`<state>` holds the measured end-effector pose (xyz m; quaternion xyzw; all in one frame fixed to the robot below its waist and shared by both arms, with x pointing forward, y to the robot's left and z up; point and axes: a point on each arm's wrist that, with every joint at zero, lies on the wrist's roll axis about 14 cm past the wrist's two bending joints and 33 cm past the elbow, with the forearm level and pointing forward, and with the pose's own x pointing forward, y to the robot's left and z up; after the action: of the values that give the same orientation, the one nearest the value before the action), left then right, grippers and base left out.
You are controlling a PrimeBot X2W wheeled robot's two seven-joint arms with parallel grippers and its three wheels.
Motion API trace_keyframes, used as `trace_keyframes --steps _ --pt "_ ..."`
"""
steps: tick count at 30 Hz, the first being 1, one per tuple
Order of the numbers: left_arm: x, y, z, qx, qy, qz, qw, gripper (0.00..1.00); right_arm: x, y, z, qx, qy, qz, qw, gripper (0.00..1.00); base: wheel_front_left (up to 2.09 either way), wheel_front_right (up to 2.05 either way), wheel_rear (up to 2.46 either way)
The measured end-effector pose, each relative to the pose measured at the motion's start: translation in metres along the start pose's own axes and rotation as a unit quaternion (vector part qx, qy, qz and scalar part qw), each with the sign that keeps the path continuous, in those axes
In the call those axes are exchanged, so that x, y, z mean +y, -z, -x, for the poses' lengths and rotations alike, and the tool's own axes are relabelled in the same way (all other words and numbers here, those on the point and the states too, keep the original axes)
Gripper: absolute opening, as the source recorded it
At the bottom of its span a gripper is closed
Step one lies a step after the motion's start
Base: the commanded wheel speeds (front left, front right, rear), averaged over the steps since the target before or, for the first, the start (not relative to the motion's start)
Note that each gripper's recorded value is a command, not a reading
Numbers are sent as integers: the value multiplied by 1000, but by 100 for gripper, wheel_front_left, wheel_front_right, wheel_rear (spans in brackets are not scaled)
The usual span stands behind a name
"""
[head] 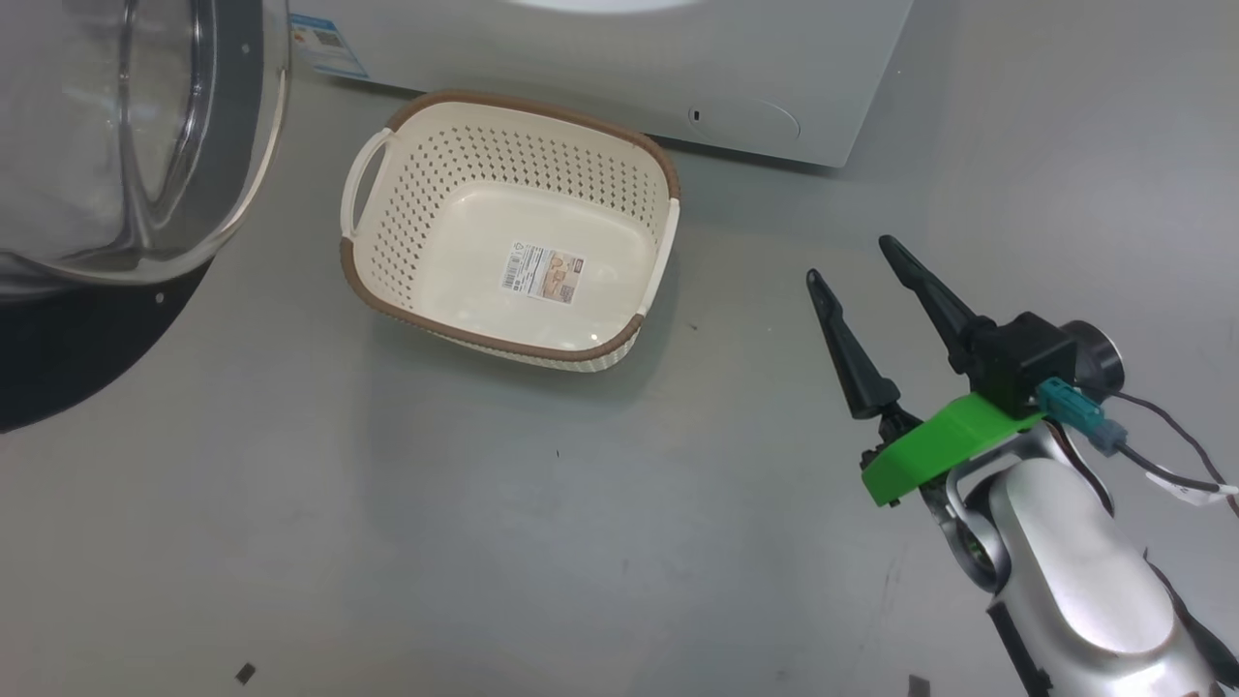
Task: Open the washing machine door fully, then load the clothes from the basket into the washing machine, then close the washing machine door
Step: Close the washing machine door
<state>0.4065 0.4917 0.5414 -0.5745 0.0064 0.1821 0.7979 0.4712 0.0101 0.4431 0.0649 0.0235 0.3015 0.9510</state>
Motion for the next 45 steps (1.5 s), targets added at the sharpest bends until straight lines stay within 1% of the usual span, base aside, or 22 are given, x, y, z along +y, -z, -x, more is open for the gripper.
trace_keyframes --steps 4,6,9,12,15,21,32,45 --pt "-1 16 2 26 9 -5 1000 0 0 -3 0 -4 2 -1 1000 100 0 0 0" --pt "-2 30 5 52 13 -16 998 0 1 -7 0 -7 1 -1 1000 100 0 0 0" --pt "-6 42 6 71 29 -5 997 0 3 -10 0 -11 1 -1 1000 100 0 0 0" --pt "-12 52 9 89 42 -9 995 0 4 -13 1 -14 2 -4 1000 100 0 0 0" --pt "-24 66 13 114 73 3 991 0 5 -18 2 -18 3 -3 1000 100 0 0 0" --pt "-34 89 19 148 96 -6 984 0 6 -23 4 -24 6 -6 1000 100 0 0 0" --pt "-51 148 19 215 140 5 966 0 -5 -27 12 -28 26 -7 999 100 0 0 0" --pt "-74 215 17 277 188 50 941 0 -26 -37 36 -34 66 -4 997 100 0 0 0"
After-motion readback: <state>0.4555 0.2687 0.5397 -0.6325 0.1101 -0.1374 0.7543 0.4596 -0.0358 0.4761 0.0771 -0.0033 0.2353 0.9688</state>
